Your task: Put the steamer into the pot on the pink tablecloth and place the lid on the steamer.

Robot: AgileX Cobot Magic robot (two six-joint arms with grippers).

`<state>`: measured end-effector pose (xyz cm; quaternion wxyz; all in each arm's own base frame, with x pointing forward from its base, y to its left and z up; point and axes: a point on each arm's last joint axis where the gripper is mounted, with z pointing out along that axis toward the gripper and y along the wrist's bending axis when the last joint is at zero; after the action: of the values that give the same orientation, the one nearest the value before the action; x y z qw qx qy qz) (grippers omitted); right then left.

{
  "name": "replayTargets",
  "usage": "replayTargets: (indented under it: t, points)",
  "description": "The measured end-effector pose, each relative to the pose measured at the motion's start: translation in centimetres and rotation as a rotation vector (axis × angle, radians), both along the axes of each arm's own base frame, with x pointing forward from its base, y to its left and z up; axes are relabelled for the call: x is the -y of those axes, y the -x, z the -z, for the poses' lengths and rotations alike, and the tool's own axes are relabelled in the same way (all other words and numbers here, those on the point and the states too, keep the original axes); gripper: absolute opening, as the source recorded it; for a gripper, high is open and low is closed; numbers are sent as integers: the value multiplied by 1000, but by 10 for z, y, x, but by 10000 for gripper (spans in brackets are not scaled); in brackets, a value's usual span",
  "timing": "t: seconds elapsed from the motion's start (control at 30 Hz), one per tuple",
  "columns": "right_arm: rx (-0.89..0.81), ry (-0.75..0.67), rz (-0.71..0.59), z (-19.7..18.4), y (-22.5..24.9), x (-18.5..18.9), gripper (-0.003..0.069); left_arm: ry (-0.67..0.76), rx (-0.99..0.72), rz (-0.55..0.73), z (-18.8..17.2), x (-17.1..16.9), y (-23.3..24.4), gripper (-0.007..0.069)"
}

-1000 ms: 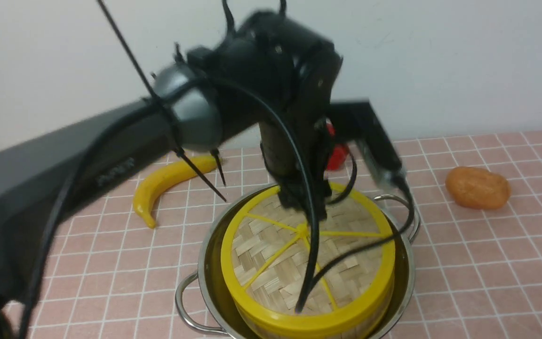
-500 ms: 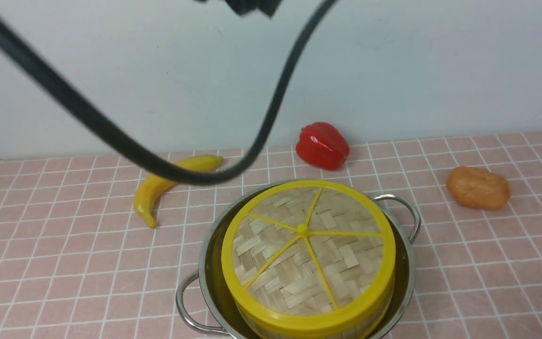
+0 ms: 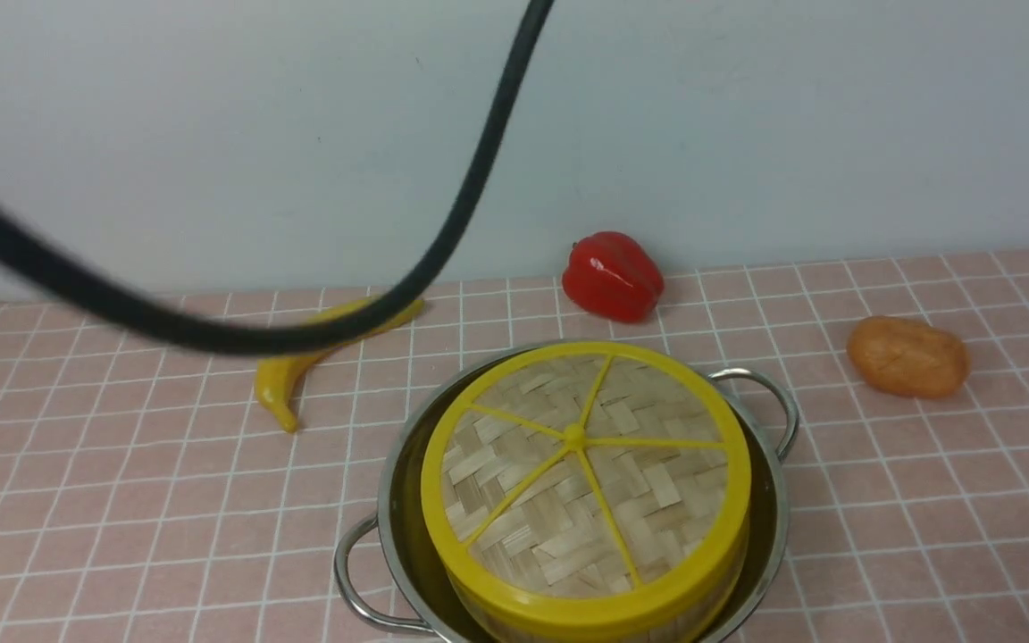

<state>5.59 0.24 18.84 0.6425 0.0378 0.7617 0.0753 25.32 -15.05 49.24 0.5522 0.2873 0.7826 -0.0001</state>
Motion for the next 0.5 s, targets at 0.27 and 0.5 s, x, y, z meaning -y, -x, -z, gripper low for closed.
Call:
replayTargets:
  t: [0.27,0.5]
  points:
    - [0,0,0,0,0,0,240,236,-6,-327,109,-126,70,12]
    - [0,-1,0,0,0,0,240,289,-10,-527,235,-156,159,20]
